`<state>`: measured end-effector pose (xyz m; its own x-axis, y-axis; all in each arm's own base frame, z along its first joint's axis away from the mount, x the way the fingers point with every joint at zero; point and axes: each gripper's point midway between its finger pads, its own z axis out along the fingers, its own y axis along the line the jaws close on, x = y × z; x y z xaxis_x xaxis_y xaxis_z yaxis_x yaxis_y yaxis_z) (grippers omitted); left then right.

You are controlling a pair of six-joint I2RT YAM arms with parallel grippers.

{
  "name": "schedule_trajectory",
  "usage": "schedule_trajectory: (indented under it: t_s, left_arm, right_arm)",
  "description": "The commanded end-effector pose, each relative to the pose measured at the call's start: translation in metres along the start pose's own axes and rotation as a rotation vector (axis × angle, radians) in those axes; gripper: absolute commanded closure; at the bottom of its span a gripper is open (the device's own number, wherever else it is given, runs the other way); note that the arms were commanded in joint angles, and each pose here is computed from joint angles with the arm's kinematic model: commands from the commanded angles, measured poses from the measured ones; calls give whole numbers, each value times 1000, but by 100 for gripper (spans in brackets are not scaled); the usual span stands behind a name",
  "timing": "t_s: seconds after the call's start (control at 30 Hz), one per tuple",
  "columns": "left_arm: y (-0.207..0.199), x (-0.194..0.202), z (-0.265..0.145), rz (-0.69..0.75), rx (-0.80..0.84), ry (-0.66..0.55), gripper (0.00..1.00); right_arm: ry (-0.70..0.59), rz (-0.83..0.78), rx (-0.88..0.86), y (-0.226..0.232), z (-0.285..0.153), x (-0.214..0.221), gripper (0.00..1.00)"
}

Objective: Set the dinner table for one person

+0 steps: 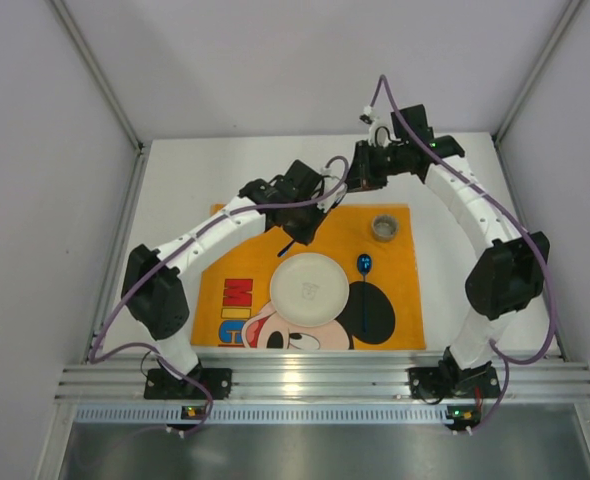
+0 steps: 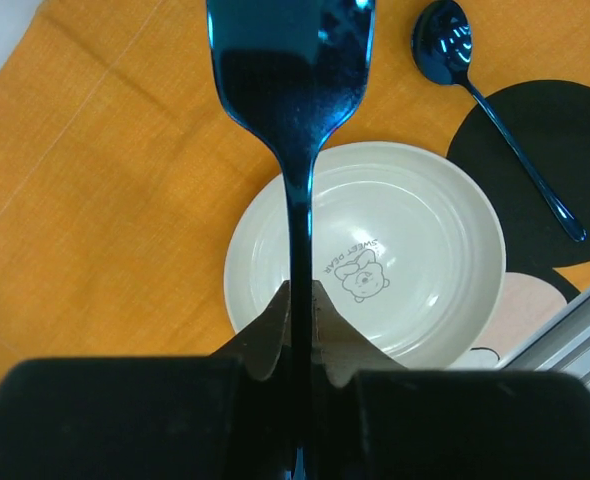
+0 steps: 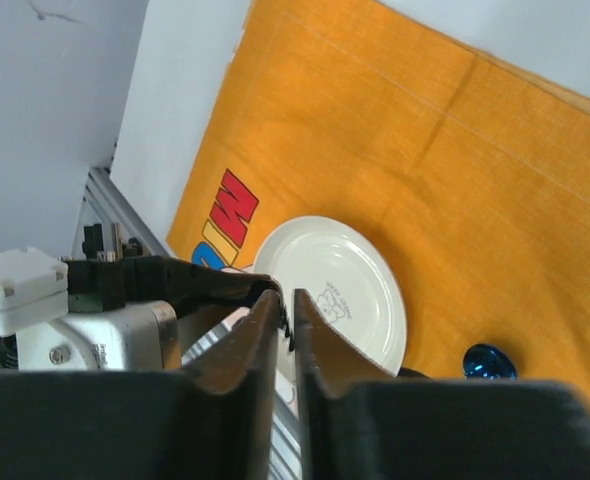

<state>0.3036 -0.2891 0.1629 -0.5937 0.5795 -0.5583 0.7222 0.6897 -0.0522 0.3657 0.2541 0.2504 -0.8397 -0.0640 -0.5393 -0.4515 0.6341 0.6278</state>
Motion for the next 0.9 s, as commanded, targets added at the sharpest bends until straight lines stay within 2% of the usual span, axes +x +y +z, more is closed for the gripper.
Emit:
schedule_trajectory:
  t_s: [0.0, 0.03, 0.07, 0.1, 0.3, 0.47, 0.57, 0.6, 0.7, 0.87]
  left_arm:
    - [29, -1, -9, -65, -114, -2, 100]
    - [29, 1, -10, -65, -115, 3, 100]
    - [30, 4, -11, -84, -125, 11, 100]
    - [32, 11, -9, -95, -140, 31, 100]
    - [53, 80, -11, -186, -270, 146, 100]
    - [76, 145, -13, -391, -346, 225, 100]
    - [89, 170, -18, -515, -376, 218, 100]
    - [89, 172, -17, -547, -354, 210, 99]
    - [87, 178, -14, -612, -288, 165, 88]
    - [83, 192, 0, -659, -274, 187, 87]
  right_arm:
    - [-22, 8, -53, 27, -20, -7, 83]
    - [-25, 13, -52, 28, -21, -9, 64]
    - [-28, 19, -38, 25, -19, -10, 49]
    - [-35, 21, -28, 24, -19, -12, 1]
    - [-94, 75, 74, 0, -29, -24, 0]
    - [-97, 141, 108, -20, -32, -17, 0]
    - [-83, 163, 108, -23, -28, -10, 0]
    - [-78, 171, 109, -25, -27, -8, 0]
    - [-76, 175, 107, -25, -25, -8, 0]
    - [-70, 184, 108, -28, -23, -7, 0]
